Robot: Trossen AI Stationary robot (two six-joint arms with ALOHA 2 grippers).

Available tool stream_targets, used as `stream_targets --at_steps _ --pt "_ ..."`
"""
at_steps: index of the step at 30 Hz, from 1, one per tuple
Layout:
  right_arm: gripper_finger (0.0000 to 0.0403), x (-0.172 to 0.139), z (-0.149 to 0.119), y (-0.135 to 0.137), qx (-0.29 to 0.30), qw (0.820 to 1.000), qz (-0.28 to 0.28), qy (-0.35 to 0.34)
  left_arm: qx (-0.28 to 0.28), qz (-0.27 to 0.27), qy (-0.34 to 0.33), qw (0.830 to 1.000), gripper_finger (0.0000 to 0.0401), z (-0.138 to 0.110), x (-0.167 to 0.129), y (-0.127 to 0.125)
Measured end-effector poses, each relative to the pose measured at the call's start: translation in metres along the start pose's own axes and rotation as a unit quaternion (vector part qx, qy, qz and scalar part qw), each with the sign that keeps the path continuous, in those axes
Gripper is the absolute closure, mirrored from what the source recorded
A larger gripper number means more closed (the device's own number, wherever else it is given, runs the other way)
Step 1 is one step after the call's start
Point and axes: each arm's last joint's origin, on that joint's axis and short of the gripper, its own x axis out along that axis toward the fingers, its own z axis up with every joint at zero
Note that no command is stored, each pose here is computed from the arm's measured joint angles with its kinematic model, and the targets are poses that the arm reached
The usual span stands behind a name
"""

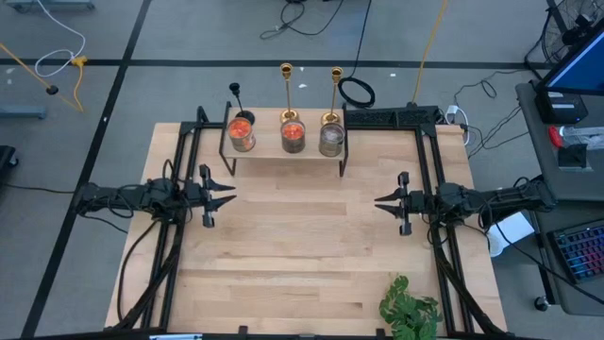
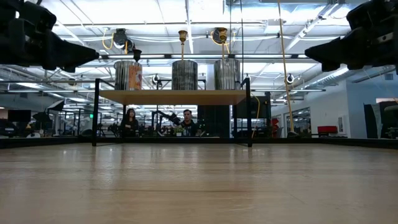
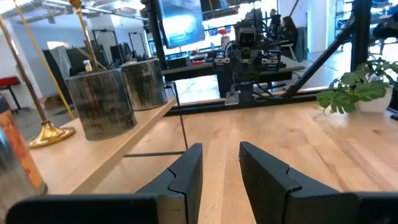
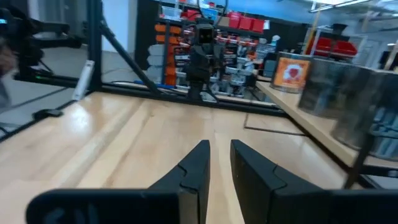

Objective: Pick & Place candle stick holders
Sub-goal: Return to Home Position

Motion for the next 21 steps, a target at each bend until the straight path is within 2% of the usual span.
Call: stream_targets --at_steps 12,21 --pt "0.0344 0.0000 -0.0001 -0.0005 -0.003 1.000 -0.009 0.001 -0.041 0.002 0.006 0.999 0.0288 -0.0010 0.0000 0.0000" --pt "0.0344 0.0000 -0.0001 -0.0005 -0.002 1.000 -0.009 0.001 -0.042 0.005 -0.004 0.999 0.0288 0.0005 0.0001 0.0003"
